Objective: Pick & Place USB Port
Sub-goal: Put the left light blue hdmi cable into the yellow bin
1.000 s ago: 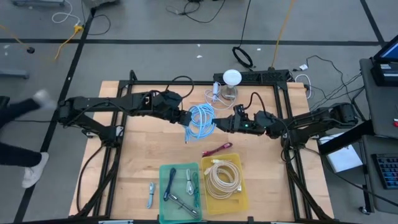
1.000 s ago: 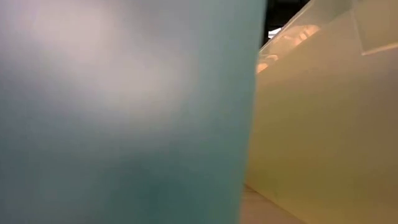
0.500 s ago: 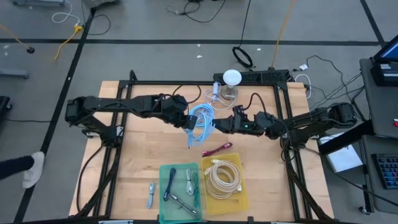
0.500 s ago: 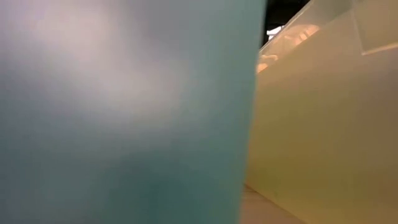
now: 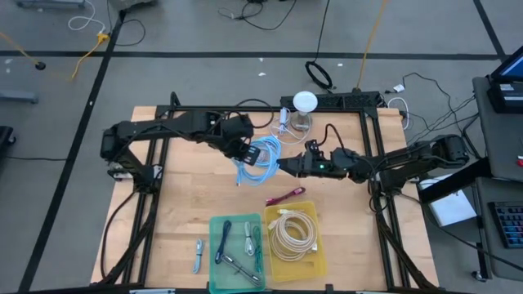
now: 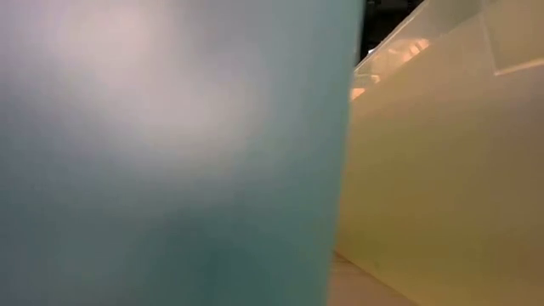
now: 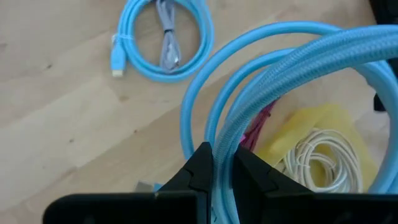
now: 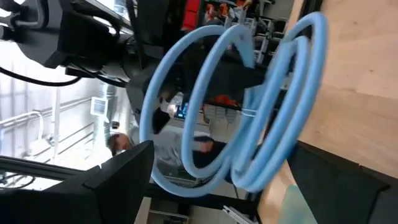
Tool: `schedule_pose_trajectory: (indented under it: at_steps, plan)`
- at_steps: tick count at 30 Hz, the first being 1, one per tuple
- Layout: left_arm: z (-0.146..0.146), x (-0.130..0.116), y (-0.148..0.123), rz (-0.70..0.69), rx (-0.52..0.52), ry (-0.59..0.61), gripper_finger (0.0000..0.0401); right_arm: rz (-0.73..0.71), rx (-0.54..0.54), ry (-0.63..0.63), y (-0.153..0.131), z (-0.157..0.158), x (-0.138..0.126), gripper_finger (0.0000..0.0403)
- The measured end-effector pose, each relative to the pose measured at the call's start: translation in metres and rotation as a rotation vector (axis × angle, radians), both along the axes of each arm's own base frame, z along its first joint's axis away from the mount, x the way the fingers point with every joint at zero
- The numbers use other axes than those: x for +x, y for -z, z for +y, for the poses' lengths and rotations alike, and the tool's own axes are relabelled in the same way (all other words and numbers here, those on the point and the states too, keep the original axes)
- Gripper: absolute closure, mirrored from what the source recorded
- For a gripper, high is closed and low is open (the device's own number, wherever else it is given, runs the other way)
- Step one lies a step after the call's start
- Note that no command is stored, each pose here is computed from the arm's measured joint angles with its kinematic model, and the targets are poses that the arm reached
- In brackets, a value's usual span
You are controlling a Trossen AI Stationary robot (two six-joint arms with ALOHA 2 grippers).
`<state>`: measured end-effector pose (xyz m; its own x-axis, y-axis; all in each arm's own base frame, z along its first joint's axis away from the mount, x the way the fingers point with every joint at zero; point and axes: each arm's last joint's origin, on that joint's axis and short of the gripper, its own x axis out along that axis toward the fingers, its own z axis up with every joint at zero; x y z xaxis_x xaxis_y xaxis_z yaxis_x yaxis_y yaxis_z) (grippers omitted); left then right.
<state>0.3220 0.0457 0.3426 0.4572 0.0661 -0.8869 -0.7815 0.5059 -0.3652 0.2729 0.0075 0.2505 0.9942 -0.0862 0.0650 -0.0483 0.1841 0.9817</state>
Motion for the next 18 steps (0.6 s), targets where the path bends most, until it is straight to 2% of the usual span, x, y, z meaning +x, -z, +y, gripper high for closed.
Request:
schedule_pose_trajectory:
  at_steps: [10,18]
  plan:
    - [-0.002,0.03,0.022,0.056,-0.038,0.071,0.0368,-0.044,-0.005,-0.009,-0.004,0.002,0.0,0.0046]
    - [-0.002,0.03,0.023,0.06,-0.039,0.074,0.0368,-0.003,-0.014,-0.019,0.0,0.005,0.0,0.0046]
